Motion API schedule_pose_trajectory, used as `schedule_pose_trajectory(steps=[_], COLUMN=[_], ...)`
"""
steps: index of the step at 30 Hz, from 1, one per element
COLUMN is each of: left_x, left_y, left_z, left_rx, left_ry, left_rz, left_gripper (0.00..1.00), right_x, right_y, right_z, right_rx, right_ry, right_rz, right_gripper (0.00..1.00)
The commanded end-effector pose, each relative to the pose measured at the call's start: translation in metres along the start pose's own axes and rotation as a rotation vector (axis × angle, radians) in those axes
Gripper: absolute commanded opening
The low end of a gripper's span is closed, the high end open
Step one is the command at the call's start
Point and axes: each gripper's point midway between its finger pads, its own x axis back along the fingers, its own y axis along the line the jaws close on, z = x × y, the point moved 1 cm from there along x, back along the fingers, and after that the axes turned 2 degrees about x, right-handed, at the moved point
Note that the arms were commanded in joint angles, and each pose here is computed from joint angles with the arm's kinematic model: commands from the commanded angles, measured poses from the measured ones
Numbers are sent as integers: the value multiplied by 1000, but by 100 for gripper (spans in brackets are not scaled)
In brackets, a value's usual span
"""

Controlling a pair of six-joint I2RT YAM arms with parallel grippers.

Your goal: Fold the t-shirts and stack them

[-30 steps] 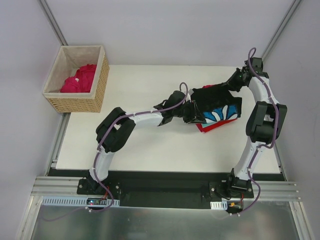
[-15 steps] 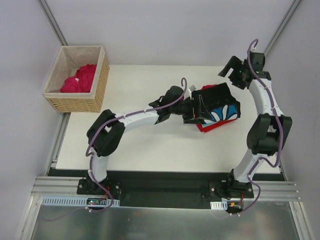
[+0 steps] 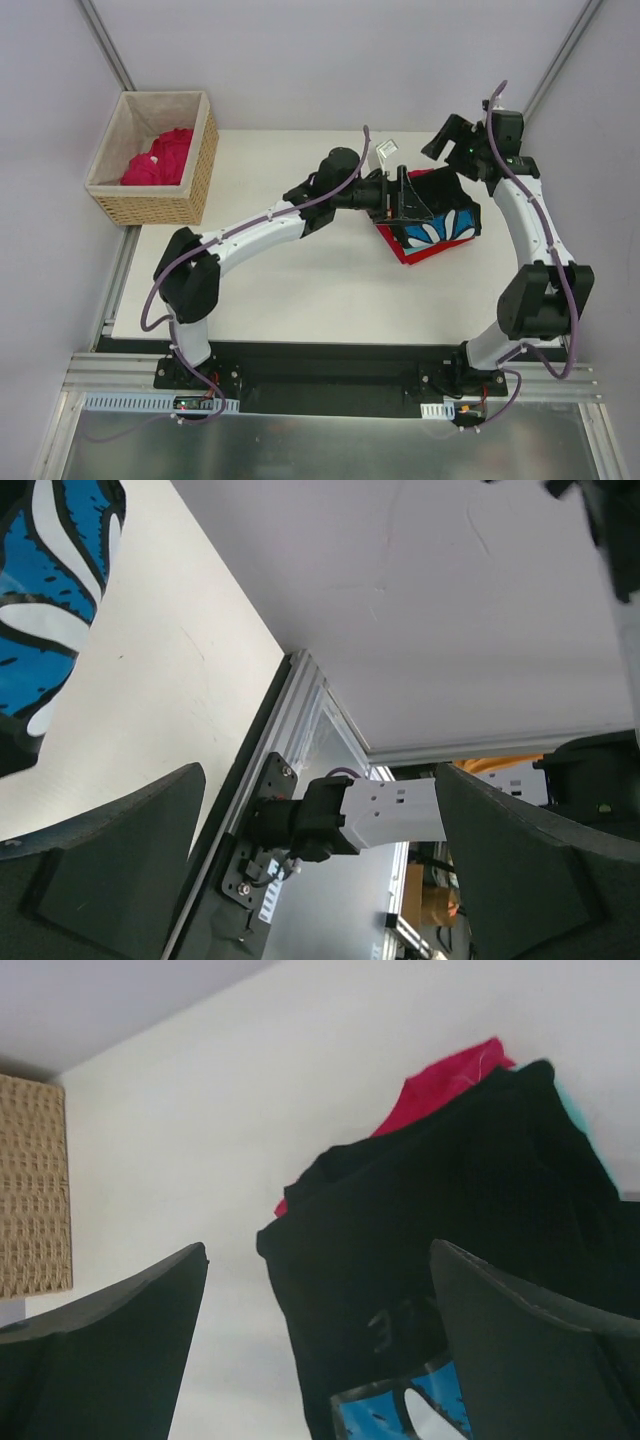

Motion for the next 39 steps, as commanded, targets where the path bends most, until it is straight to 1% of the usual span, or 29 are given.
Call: schedule_pose_trajectory(steps=[1, 2, 3, 4, 5, 6, 7, 9, 10, 14, 18, 20, 21, 27, 32, 35, 38, 39], left_x=[-18, -24, -25, -31, -31, -32, -38, -39, -43, -49, -52, -54, -54, -55, -55, -56, -59, -62], left_y=[-6, -6, -8, 3, -3, -1, 9, 12, 21, 33, 42, 49, 50, 58, 58, 57, 64, 73], left_z=[-4, -8, -8, -6, -13, -14, -14, -21, -21, -26, -27, -27, -28, -26, -26, -27, -21, -18], left_rx=[-52, -77, -56, -38, -67, -39, -31, -23, -12, 10, 18, 27, 30, 50, 56, 59, 68, 80], left_ry=[19, 3, 14, 20, -8, -7, -5, -24, -18, -20, -18, -15, -17, -12, -14, -16, -3, 3], left_rz=[125, 173, 203, 209, 263, 278, 284, 318, 319, 333, 336, 333, 335, 347, 347, 345, 331, 319], left_gripper=[99, 99, 99, 99, 99, 99, 99, 99, 99, 99, 99, 99, 99, 99, 99, 99, 99, 99], right_x=[-36, -41, -44, -50, -52, -53, -55, -61, -62, -72, -80, -83, -85, -94, -89, -83, -90, -94], right_y=[-17, -15, -14, -19, -16, -14, -17, -18, -17, -10, 4, 4, 4, -16, -20, -22, -35, -42], right_z=[4, 8, 4, 5, 4, -1, -2, -2, -4, -2, -4, 6, 4, 30, 27, 26, 40, 47], right_rx=[-80, -93, -100, -112, -125, -127, -137, -150, -155, -178, -256, -291, -289, -354, -389, -382, -398, -411], right_ry=[31, 55, 51, 60, 70, 60, 62, 73, 70, 103, 121, 137, 120, 164, 160, 153, 174, 188], right_rz=[-76, -113, -133, -139, -171, -194, -199, -215, -224, -296, -397, -423, -436, -412, -409, -396, -349, -337], right_gripper=[97, 97, 97, 97, 97, 97, 97, 97, 96, 97, 96, 97, 96, 97, 97, 97, 97, 97])
